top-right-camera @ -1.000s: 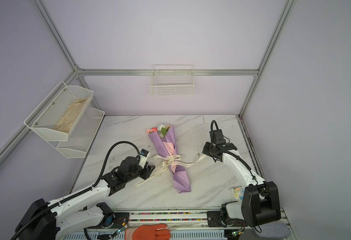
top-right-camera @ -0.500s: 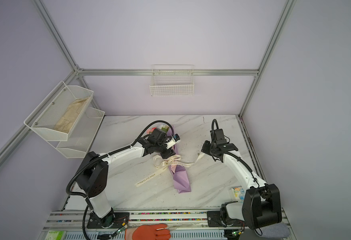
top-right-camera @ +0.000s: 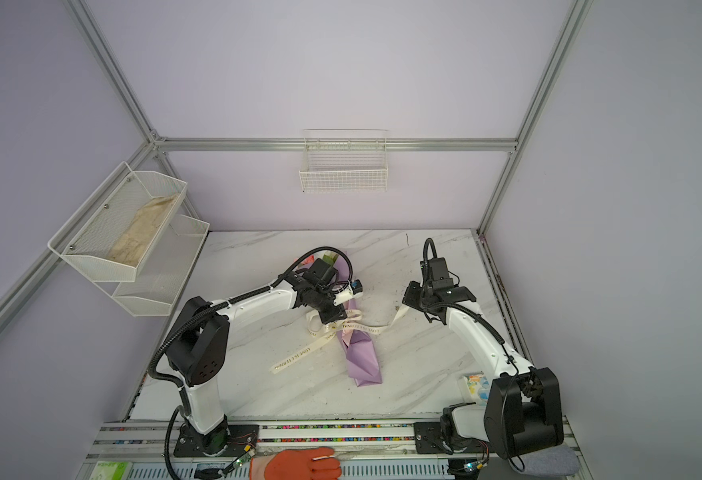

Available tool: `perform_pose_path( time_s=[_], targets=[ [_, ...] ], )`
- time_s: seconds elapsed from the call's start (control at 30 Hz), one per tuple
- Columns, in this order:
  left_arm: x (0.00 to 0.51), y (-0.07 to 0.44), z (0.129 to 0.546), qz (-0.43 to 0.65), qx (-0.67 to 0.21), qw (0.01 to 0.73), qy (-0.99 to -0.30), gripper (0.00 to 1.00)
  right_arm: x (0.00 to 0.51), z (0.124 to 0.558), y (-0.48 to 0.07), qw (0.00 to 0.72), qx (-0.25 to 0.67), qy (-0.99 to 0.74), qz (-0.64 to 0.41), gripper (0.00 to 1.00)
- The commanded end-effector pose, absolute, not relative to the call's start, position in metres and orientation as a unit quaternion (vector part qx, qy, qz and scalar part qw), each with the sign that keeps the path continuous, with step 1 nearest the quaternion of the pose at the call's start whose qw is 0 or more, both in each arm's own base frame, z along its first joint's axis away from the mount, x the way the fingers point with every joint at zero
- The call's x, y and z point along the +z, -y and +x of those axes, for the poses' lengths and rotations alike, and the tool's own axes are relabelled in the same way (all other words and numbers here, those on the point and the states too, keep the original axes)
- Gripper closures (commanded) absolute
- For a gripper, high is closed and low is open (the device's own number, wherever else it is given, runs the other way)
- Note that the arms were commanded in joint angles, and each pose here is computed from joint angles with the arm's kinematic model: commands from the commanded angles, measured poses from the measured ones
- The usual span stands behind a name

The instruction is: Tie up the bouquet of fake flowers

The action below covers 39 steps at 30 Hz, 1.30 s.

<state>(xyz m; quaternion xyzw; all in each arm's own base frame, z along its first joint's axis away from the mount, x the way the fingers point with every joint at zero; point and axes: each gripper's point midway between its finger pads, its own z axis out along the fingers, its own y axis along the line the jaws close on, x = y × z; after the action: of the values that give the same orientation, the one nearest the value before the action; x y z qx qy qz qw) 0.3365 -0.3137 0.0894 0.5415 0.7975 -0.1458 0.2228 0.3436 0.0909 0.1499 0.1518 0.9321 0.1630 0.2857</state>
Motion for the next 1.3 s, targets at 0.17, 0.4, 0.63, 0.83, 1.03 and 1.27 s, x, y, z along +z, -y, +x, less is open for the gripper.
perform_pose_path(
  time_s=[0.17, 0.4, 0.63, 0.83, 1.03, 1.27],
  targets=[
    [0.14, 0.331, 0.351, 0.543, -0.168, 0.288, -0.771, 0.96, 0.133, 0.338, -0.084, 0.271, 0.15, -0.934, 0.177, 0.98],
    [0.163, 0.333, 0.331, 0.526, -0.218, 0.312, -0.761, 1.0, 0.124, 0.332, -0.084, 0.254, 0.153, -0.935, 0.195, 0.82],
    [0.16, 0.329, 0.314, 0.511, -0.244, 0.307, -0.765, 1.0, 0.168, 0.326, -0.1, 0.273, 0.233, -0.908, 0.216, 0.57],
    [0.152, 0.33, 0.307, 0.5, -0.261, 0.29, -0.773, 1.0, 0.182, 0.307, -0.17, 0.198, 0.48, -0.825, 0.224, 0.57],
    [0.149, 0.332, 0.303, 0.494, -0.274, 0.282, -0.775, 1.0, 0.171, 0.302, -0.204, 0.163, 0.527, -0.803, 0.226, 0.56],
    [0.146, 0.331, 0.297, 0.492, -0.28, 0.276, -0.777, 1.0, 0.17, 0.304, -0.249, 0.127, 0.582, -0.773, 0.219, 0.51]
  ],
)
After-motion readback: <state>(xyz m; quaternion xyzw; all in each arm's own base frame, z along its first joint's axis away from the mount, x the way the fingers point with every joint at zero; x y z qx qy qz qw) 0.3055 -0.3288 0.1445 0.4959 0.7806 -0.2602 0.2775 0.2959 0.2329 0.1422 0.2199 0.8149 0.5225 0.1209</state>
